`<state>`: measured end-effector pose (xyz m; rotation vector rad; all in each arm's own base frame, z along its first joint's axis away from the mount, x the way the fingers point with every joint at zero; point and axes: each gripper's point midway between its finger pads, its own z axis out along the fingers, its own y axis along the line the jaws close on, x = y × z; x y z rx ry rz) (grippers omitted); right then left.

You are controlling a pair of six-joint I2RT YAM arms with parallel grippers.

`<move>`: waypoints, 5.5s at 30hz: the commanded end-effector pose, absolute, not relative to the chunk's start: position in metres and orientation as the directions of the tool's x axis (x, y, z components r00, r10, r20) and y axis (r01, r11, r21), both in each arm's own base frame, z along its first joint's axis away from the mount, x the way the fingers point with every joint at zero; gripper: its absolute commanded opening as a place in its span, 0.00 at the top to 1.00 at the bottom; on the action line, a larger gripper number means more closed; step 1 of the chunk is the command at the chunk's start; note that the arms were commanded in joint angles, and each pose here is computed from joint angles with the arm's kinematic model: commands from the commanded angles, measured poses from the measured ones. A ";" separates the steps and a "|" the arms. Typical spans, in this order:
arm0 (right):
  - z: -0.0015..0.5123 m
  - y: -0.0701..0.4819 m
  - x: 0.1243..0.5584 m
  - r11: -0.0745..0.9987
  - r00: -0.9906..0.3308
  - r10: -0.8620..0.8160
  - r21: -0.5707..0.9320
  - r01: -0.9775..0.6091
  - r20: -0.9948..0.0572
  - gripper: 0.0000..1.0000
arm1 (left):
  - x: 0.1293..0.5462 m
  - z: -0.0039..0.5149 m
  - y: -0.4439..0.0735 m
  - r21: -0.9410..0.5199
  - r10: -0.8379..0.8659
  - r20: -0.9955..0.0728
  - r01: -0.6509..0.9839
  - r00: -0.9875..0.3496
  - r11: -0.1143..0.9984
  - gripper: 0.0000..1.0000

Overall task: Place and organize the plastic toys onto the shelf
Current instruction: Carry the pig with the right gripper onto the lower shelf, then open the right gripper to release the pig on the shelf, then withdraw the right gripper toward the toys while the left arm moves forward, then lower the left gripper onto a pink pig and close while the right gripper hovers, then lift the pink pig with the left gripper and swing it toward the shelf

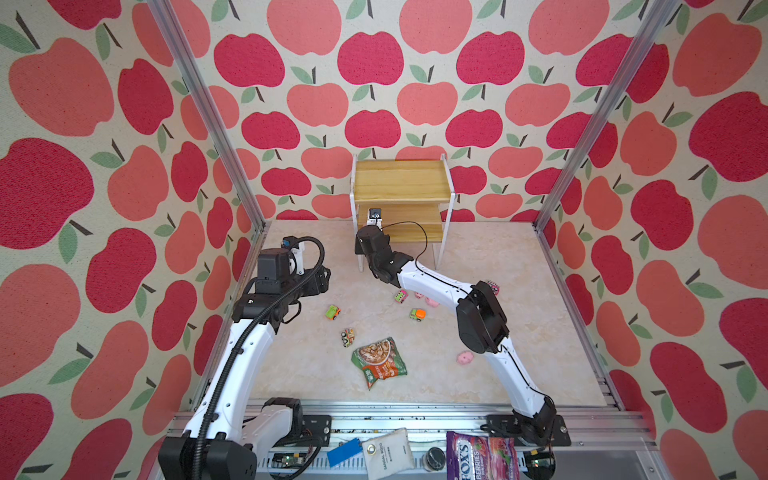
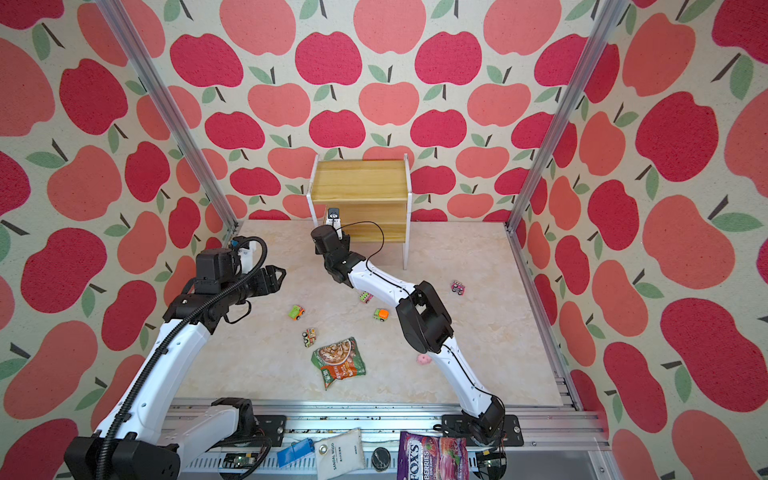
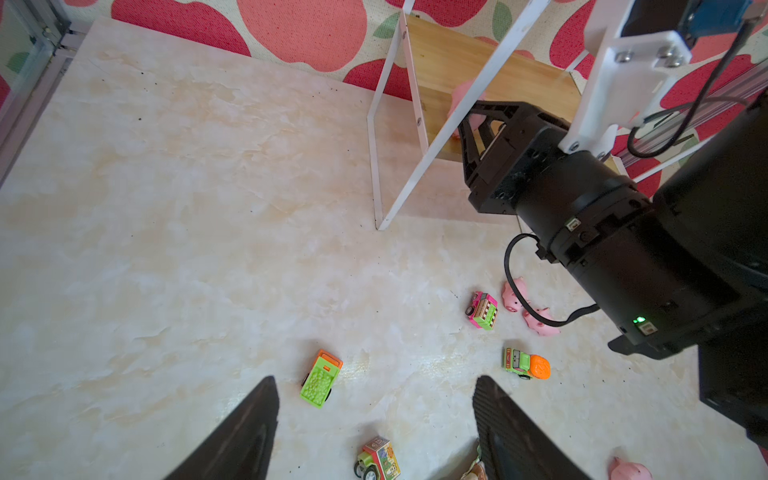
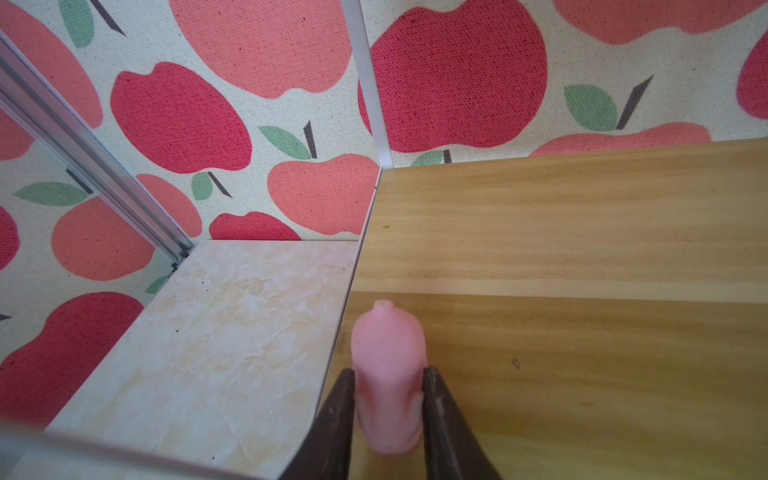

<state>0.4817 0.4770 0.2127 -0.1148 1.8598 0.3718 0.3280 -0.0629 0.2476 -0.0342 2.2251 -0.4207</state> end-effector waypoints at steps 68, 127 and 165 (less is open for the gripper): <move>0.127 0.245 0.347 0.980 -0.713 0.096 0.192 -0.056 -0.694 0.43 | 0.310 0.172 -0.163 -0.162 0.197 -0.622 0.370 -0.758 0.915 0.24; 0.163 0.145 0.320 0.912 -0.542 0.099 0.294 -0.286 -0.834 0.40 | 0.409 0.048 -0.382 -0.119 0.299 -0.690 0.510 -0.659 0.852 0.44; 0.162 0.161 0.317 0.898 -0.546 0.060 0.285 -0.336 -0.835 0.40 | 0.338 0.102 -0.259 -0.121 0.199 -0.707 0.392 -0.679 0.912 0.76</move>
